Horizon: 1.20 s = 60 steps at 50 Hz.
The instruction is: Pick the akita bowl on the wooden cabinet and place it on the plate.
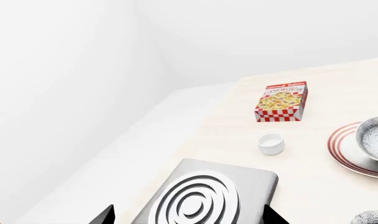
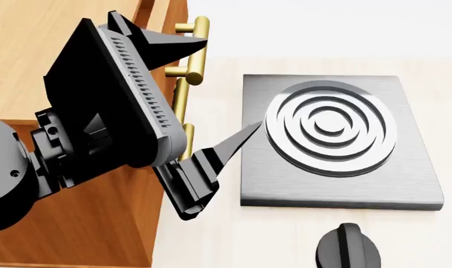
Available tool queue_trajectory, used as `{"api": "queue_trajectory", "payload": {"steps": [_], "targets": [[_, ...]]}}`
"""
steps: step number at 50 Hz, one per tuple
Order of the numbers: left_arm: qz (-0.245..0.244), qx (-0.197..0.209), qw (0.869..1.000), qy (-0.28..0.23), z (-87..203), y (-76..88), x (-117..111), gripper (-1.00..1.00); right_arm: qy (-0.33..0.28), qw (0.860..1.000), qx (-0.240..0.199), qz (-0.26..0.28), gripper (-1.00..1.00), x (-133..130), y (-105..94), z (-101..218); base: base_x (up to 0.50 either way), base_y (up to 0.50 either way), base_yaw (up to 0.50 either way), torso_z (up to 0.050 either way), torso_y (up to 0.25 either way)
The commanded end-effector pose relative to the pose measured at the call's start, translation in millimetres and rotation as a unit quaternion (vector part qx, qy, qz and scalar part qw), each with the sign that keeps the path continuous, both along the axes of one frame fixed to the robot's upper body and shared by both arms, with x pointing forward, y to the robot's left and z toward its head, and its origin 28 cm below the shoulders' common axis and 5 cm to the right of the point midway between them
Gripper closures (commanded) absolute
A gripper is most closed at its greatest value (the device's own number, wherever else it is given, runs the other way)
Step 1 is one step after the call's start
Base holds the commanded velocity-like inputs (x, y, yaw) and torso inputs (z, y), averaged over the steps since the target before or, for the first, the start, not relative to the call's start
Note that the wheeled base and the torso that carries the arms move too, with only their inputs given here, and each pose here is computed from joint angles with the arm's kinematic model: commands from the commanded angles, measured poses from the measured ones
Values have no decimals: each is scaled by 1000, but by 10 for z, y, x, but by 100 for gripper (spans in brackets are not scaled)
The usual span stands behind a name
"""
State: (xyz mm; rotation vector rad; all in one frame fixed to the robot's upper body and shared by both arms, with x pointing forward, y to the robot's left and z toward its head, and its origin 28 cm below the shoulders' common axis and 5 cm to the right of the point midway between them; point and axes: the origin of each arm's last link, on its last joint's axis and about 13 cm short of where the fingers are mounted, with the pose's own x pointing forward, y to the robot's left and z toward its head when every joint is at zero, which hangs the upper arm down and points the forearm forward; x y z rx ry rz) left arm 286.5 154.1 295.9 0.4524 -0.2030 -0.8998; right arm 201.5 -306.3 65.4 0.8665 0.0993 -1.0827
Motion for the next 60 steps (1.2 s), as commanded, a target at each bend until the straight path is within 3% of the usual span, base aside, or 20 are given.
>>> {"api": "queue_trajectory", "payload": {"steps": [1,5,6,33,53,60], "targets": [[0,0,1000,1,-11,3,3,-100,0,1000,-14,4,100,15,-4,31,0,0,0,0,0],[0,0,1000,2,-25,6,10,-100,4,1000,-23,10,100,25,-2,31,0,0,0,0,0],[0,0,1000,2,-25,6,11,-100,6,1000,-26,13,-100,26,-1,32,0,0,0,0,0],[4,-2,1000,1,-19,29,-14,-100,7,999,-43,21,-100,12,3,69,0,0,0,0,0],[8,-5,1000,0,-6,52,-17,-100,0,998,-63,8,-100,-217,-74,241,0,0,0,0,0],[6,-5,1000,0,-6,43,-16,-100,-27,996,-82,15,-100,-206,-32,452,0,0,0,0,0]]}}
